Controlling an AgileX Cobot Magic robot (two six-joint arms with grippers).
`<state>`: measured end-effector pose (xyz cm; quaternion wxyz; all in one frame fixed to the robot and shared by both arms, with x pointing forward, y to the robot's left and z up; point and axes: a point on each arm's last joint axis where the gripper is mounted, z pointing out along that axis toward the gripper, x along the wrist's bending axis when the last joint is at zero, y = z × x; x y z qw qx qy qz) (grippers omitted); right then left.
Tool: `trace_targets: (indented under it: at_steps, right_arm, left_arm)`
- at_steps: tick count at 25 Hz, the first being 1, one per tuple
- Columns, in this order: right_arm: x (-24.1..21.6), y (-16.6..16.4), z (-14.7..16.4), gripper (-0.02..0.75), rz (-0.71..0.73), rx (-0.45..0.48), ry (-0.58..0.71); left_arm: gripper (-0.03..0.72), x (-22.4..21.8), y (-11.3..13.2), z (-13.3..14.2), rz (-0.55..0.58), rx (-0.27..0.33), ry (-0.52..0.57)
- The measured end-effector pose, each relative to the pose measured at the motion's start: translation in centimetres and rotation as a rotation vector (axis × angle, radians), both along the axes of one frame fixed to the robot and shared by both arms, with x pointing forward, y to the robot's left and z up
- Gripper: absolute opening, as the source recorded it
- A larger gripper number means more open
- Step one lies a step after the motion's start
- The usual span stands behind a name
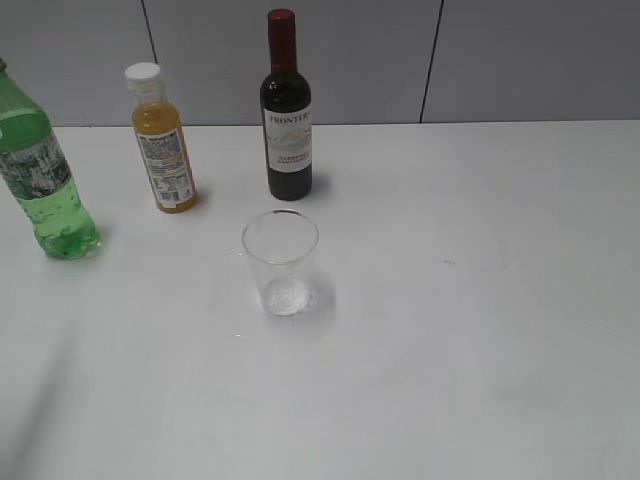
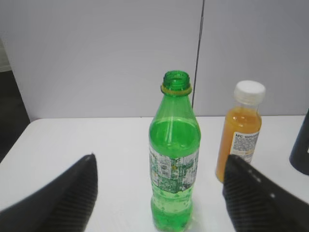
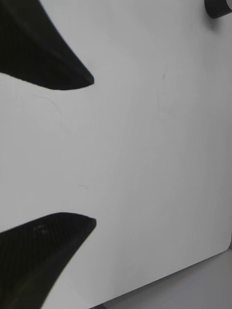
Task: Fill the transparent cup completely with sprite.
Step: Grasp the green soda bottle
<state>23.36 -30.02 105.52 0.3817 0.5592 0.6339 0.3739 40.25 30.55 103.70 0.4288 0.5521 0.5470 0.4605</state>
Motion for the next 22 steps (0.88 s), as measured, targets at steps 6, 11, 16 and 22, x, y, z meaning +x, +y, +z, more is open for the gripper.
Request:
trace_targets:
  at_steps: [6, 11, 16, 22]
  right_arm:
    - [0.0, 0.0, 0.0, 0.609, 0.0, 0.0, 0.0]
    - [0.0, 0.0, 0.0, 0.612, 0.0, 0.0, 0.0]
    - [0.0, 0.0, 0.0, 0.612, 0.0, -0.001, 0.0]
    - [0.0, 0.0, 0.0, 0.611, 0.0, -0.001, 0.0]
  left_arm:
    - [0.617, 3.3, 0.0, -2.4, 0.007, -0.016, 0.023]
    - [0.617, 5.6, -0.4, -5.2, -0.014, -0.056, 0.064]
    - [0.617, 7.5, -0.7, -7.5, -0.048, -0.045, 0.04]
    - [0.645, 9.0, -0.7, -10.6, -0.048, -0.054, 0.036]
